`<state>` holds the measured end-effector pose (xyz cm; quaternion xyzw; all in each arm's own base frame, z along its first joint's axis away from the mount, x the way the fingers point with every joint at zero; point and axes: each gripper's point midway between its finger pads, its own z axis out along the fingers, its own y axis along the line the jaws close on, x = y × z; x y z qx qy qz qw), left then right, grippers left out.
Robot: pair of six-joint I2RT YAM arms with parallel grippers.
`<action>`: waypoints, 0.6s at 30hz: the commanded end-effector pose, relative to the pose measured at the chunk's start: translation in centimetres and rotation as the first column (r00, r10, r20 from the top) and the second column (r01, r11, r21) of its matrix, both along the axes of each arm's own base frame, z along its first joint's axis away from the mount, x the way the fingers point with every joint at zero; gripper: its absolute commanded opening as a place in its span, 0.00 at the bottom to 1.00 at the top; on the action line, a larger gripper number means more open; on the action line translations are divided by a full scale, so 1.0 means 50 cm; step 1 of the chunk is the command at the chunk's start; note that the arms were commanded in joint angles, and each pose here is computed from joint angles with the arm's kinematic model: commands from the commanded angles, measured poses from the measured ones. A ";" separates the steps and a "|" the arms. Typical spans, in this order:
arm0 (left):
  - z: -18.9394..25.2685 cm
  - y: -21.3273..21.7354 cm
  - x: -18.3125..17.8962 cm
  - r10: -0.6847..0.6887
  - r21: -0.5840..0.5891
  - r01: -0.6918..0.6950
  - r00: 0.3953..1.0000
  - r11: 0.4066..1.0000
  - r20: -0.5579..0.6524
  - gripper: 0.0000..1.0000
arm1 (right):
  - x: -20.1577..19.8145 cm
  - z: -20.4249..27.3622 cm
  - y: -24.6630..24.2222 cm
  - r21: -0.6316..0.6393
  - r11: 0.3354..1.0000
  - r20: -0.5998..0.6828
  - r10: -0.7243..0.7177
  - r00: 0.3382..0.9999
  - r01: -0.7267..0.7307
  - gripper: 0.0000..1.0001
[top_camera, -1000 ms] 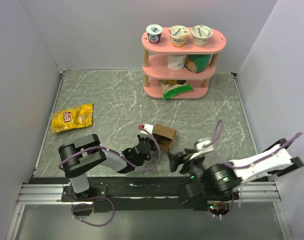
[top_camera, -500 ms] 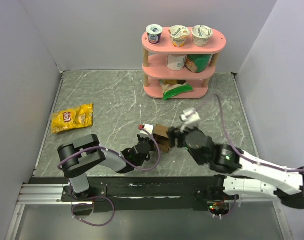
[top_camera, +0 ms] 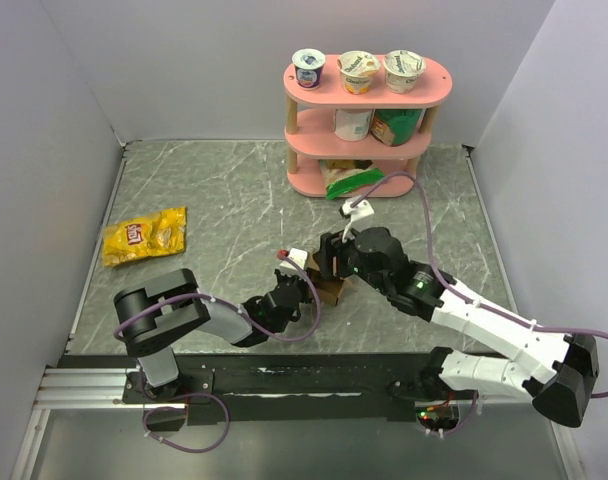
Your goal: Fold the paper box
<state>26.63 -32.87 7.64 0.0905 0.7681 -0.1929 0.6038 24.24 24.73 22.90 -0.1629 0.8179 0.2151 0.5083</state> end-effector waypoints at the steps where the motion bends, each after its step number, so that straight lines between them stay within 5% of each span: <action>1: -0.009 0.007 -0.016 -0.016 0.026 0.016 0.999 1.000 -0.031 0.05 | -0.013 -0.056 0.016 0.078 0.997 -0.084 -0.008 0.996 0.015 0.70; 6: 0.009 0.015 -0.018 -0.007 0.010 0.007 1.000 1.000 -0.023 0.26 | -0.010 -0.097 0.002 0.073 0.994 -0.120 -0.067 0.990 0.076 0.70; 7: 0.012 0.016 -0.019 -0.005 0.007 0.005 1.000 1.000 -0.020 0.39 | -0.009 -0.100 0.000 0.071 0.994 -0.122 -0.073 0.990 0.082 0.70; 12: 0.021 0.021 -0.025 -0.016 0.012 0.016 1.000 1.000 -0.004 0.63 | -0.001 -0.100 -0.003 0.063 0.993 -0.111 -0.094 0.989 0.102 0.70; 16: 0.018 0.027 -0.033 -0.021 0.026 0.021 1.000 0.999 -0.003 0.97 | 0.007 -0.100 -0.004 0.051 0.992 -0.101 -0.106 0.989 0.112 0.70; 18: 0.019 0.034 -0.040 -0.026 0.023 0.026 1.000 0.999 0.002 0.99 | 0.011 -0.100 -0.002 0.047 0.993 -0.095 -0.103 0.990 0.108 0.70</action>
